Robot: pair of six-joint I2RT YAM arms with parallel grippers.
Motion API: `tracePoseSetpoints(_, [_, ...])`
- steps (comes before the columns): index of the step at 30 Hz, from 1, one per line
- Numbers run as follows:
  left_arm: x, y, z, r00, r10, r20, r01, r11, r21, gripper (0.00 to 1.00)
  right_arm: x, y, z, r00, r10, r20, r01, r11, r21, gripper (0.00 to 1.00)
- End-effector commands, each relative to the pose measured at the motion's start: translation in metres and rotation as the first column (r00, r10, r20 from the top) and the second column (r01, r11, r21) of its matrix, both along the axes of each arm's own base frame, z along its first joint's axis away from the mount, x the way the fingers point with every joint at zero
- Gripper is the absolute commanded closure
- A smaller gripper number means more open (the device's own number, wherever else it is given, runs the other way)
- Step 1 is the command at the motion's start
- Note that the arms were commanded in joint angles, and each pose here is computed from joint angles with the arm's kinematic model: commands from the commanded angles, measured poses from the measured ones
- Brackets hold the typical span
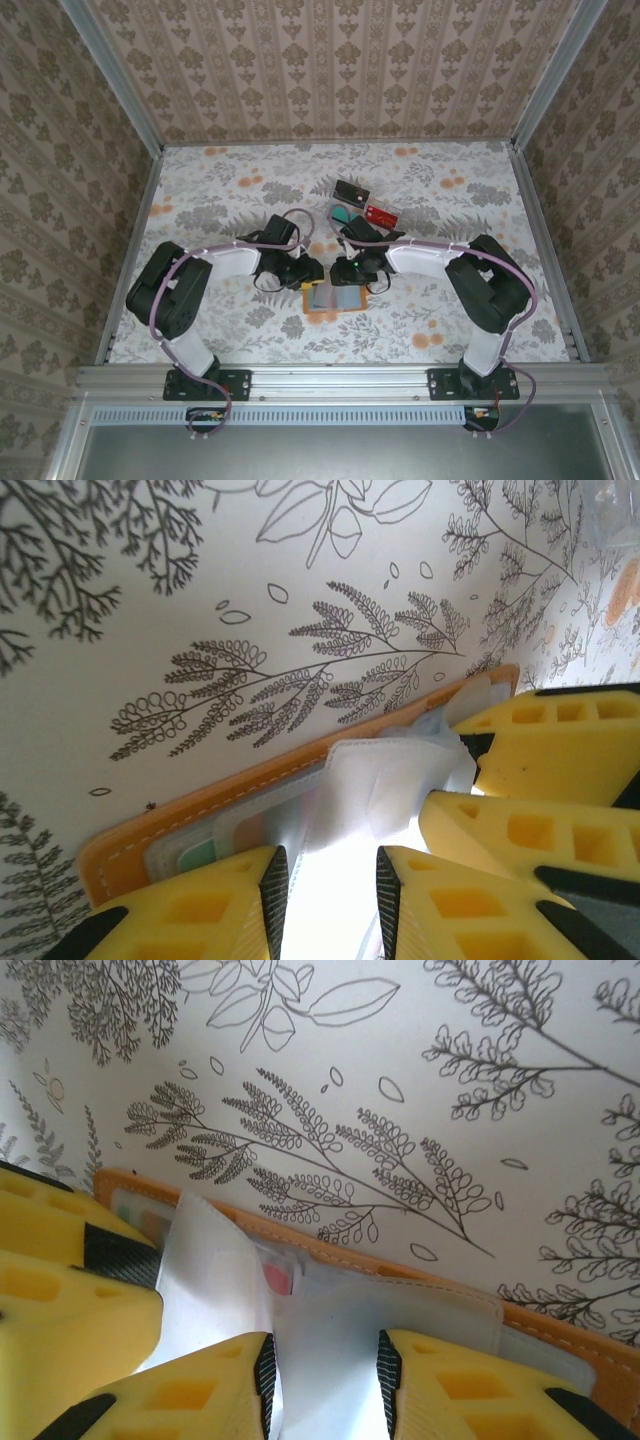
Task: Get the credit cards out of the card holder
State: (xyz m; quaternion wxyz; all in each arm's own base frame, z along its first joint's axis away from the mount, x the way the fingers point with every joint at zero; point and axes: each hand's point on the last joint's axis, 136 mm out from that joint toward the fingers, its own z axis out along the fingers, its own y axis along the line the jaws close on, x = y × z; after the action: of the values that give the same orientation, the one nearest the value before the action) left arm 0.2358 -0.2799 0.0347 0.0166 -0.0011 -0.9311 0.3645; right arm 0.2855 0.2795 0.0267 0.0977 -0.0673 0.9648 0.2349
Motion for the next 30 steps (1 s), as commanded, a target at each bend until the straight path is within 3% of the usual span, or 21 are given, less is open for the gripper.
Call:
tracePoseSetpoints(1, [-0.007,-0.001,-0.005,0.999,-0.045,-0.012,0.045,0.999,0.005,0.67,0.002,0.002,0.006,1.000,-0.010,-0.001,0.010,0.998,0.054,0.63])
tracePoseSetpoints(18, [-0.004,-0.024,0.020,0.994,-0.098,0.039,0.101,0.989,-0.105,0.74,0.007,-0.007,0.018,0.996,-0.084,0.005,0.082,0.989,0.124,0.64])
tracePoseSetpoints(26, [-0.004,-0.023,0.023,0.995,-0.080,0.056,0.086,0.990,-0.112,0.85,0.018,-0.016,0.062,0.984,-0.158,0.078,0.141,0.971,0.191,0.62])
tracePoseSetpoints(30, [-0.008,-0.038,0.035,0.992,-0.099,0.075,0.111,0.977,-0.182,0.79,0.020,-0.021,0.084,0.972,-0.204,0.113,0.174,0.958,0.229,0.60])
